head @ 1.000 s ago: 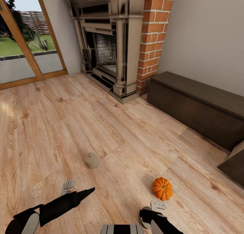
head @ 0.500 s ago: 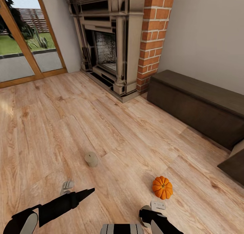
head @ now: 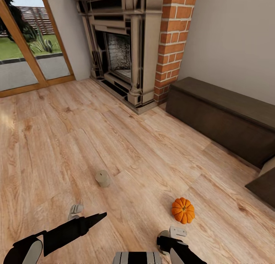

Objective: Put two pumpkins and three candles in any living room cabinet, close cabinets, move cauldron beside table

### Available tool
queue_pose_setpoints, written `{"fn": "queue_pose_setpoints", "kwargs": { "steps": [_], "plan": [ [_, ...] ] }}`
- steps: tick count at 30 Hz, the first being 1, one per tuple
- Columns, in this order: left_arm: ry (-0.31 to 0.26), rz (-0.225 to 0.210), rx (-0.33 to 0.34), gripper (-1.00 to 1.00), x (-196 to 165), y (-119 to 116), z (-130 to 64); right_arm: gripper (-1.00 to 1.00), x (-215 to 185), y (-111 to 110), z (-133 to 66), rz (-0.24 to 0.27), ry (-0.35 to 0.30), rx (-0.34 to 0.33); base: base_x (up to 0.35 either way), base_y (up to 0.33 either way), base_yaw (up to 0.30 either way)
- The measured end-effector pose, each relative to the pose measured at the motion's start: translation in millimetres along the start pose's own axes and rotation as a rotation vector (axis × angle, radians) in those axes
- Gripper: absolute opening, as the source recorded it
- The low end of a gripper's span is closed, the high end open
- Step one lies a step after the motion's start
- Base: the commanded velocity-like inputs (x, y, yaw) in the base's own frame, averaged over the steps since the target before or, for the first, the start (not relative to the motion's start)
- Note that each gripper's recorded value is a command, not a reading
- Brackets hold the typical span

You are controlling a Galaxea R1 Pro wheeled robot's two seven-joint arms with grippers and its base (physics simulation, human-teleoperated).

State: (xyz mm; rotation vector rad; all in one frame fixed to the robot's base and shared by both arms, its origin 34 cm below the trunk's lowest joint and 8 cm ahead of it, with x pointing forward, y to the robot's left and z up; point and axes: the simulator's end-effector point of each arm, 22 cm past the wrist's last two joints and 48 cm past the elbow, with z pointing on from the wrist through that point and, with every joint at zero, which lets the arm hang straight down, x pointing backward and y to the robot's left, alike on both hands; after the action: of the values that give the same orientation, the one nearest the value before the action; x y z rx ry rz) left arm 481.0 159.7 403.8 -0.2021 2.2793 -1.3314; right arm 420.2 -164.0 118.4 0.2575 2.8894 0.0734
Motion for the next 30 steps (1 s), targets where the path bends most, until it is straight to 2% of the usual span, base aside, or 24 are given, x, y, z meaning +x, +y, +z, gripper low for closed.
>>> {"fn": "queue_pose_setpoints", "kwargs": {
  "steps": [30],
  "plan": [
    [0.011, -0.016, -0.007, 1.00, 4.6, 7.2, 2.5, 1.00, 8.9, -1.4, 5.2, -0.001, 0.020, 0.002, 0.000, 0.000, 0.000]
  ]
}}
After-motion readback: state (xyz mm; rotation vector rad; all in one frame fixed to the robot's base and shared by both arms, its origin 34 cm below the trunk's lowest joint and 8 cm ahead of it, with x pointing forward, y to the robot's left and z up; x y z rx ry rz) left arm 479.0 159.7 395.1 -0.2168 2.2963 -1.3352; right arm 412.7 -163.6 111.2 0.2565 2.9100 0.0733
